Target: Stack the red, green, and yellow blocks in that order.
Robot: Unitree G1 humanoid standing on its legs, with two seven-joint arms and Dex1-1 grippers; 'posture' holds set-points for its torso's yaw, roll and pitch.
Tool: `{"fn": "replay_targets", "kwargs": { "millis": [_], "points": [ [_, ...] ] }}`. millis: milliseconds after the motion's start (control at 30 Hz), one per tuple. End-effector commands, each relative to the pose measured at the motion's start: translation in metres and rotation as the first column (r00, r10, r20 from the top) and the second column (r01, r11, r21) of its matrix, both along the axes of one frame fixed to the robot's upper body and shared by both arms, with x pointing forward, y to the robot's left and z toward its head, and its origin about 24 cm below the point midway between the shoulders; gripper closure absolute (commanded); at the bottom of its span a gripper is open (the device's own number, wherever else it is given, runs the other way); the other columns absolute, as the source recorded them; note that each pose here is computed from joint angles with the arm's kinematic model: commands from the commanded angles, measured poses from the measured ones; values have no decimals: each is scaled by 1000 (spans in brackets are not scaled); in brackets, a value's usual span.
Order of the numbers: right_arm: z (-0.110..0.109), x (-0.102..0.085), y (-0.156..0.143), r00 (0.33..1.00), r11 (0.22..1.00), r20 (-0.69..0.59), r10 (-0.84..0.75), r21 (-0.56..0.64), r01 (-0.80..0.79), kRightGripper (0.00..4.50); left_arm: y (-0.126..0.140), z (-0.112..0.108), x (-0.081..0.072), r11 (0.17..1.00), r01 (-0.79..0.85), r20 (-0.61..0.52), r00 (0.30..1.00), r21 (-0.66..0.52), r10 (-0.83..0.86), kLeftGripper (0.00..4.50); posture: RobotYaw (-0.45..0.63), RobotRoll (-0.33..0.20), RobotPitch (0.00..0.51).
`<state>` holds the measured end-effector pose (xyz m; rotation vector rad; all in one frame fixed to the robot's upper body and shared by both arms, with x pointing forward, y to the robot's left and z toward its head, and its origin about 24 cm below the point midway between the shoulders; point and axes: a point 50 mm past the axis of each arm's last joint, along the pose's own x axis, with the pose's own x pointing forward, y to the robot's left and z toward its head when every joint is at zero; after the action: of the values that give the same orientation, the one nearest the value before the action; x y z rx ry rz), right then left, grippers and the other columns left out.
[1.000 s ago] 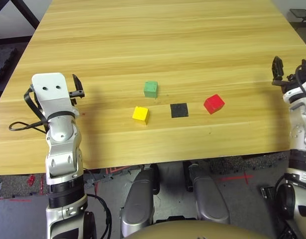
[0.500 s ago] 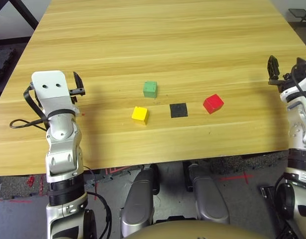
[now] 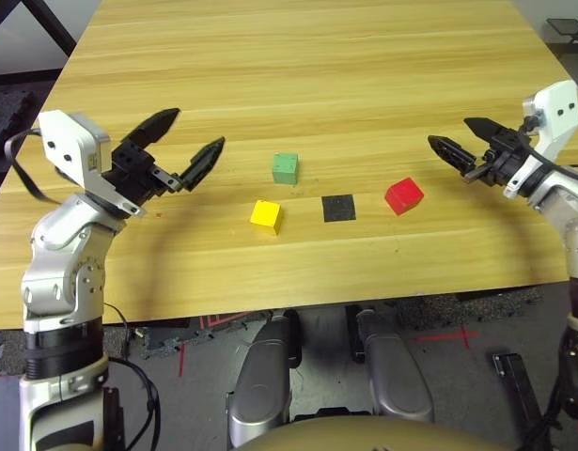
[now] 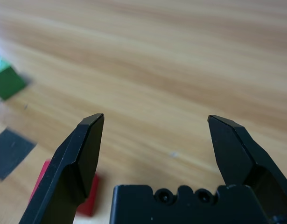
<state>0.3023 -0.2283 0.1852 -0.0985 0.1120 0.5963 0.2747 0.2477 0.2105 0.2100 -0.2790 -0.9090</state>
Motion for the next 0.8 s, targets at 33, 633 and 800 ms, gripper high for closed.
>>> {"fn": "replay_targets", "kwargs": {
  "millis": [33,633,800],
  "points": [
    [-6,-10,14,994,997,-84,72,-2,-72,0,-5,-6,12,989,144,-55,988,40,-141,48,281,-29,247],
    [-21,-50,49,974,977,-159,161,-118,-180,0,-5,-24,34,950,277,-64,960,140,-271,48,241,-57,250],
    [-26,-50,50,980,967,-105,168,-176,-185,0,-7,-29,32,947,288,-59,957,138,-283,48,247,-53,240]
  ]
}}
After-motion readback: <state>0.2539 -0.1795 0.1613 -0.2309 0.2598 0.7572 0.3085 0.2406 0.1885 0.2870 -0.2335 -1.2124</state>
